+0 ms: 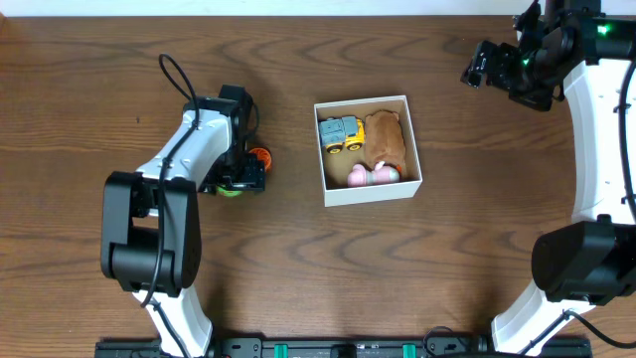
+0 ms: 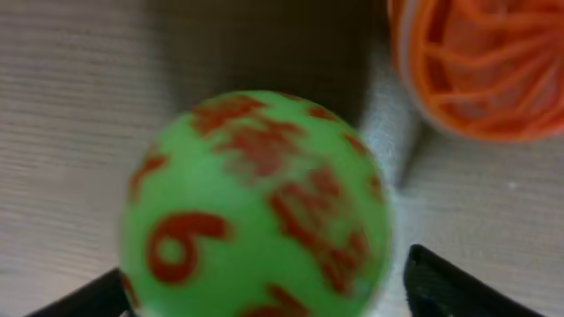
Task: Pack container
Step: 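Lower the left gripper onto the green numbered ball and grasp, then carry the green ball into the box and release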
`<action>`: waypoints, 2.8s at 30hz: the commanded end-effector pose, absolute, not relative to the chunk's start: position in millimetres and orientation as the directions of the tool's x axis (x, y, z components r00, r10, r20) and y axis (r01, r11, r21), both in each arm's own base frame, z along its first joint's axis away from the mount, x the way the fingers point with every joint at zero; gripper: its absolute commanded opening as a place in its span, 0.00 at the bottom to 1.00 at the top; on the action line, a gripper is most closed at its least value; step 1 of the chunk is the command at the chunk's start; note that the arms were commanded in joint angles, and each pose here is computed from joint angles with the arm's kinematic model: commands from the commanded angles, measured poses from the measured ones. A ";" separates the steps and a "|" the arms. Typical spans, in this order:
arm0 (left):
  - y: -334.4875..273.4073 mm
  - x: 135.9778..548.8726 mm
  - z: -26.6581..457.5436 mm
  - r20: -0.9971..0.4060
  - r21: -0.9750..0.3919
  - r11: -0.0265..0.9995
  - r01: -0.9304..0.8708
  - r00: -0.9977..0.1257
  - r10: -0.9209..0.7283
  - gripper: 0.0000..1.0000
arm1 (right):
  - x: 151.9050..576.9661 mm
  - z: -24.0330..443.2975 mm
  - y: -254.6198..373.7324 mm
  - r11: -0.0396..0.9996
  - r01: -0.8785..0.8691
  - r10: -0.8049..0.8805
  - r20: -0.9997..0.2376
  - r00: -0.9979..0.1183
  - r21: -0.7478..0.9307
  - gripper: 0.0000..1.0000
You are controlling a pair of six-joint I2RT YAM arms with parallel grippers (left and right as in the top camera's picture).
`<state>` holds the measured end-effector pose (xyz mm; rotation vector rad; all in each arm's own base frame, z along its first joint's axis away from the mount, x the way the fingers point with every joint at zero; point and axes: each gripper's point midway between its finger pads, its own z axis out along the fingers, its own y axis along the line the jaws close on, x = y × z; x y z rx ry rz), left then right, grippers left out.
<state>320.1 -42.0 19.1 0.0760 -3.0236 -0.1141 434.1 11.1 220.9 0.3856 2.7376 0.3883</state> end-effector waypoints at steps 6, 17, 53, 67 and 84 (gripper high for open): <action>-33.5 327.0 15.6 0.097 0.059 0.998 -0.019 -0.995 -0.025 0.76 | 434.6 216.0 12.3 0.930 0.213 0.303 -0.293 -0.907 0.301 0.99; -35.2 357.1 14.3 -0.020 0.048 0.996 0.080 -0.997 0.081 0.76 | 433.4 215.6 12.4 0.930 0.215 0.303 -0.288 -0.909 0.300 0.99; -225.0 366.7 197.9 -0.527 0.005 0.876 0.483 -0.743 0.413 0.32 | 433.4 215.6 12.4 0.929 0.215 0.303 -0.288 -0.908 0.301 0.99; -264.0 357.5 98.4 -0.331 0.021 0.830 0.558 -0.779 0.533 0.52 | 431.0 214.5 11.8 0.930 0.219 0.303 -0.279 -0.911 0.295 0.99; -200.6 366.4 183.5 -0.457 0.098 0.898 0.429 -0.782 0.424 0.96 | 431.3 214.6 11.8 0.930 0.219 0.303 -0.280 -0.911 0.295 0.99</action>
